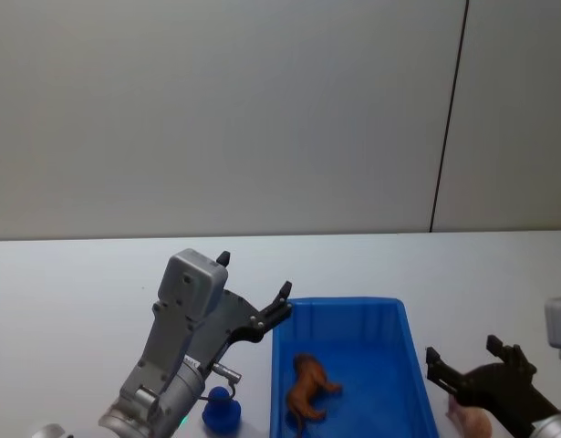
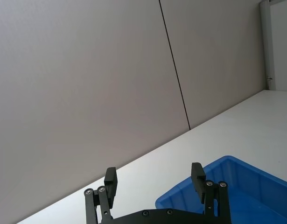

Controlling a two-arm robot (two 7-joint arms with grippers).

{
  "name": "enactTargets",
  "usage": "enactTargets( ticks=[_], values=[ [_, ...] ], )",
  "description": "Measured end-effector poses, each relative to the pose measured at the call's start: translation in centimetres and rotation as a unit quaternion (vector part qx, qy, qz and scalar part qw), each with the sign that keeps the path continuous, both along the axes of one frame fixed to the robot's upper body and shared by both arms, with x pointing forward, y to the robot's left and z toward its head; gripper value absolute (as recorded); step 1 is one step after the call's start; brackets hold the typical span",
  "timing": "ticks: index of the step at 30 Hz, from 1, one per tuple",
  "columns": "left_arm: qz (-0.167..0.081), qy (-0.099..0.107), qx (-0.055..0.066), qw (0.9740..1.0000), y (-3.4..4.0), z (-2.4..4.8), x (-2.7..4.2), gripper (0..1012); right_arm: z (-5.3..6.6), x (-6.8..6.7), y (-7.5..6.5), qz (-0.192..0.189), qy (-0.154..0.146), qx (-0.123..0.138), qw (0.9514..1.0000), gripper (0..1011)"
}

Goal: Pick up the two dolls from the table and place them into the box.

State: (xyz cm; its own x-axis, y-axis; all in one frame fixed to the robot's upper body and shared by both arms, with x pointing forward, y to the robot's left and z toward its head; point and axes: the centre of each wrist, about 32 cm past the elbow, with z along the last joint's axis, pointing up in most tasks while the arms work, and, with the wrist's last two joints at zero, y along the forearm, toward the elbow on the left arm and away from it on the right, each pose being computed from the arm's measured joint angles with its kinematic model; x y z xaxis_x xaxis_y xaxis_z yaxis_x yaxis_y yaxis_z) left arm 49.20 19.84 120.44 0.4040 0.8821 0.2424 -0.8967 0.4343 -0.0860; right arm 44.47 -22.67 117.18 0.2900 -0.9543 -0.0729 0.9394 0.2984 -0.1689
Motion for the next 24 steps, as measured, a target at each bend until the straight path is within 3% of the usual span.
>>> enactTargets(
  ticks=[24],
  values=[
    [0.000,0.000,0.000,1.0000,0.00,0.00,0.00,1002,-2.5,-0.8,-0.7,-0.004,0.056,-0.012,0.9984,1001]
  ],
)
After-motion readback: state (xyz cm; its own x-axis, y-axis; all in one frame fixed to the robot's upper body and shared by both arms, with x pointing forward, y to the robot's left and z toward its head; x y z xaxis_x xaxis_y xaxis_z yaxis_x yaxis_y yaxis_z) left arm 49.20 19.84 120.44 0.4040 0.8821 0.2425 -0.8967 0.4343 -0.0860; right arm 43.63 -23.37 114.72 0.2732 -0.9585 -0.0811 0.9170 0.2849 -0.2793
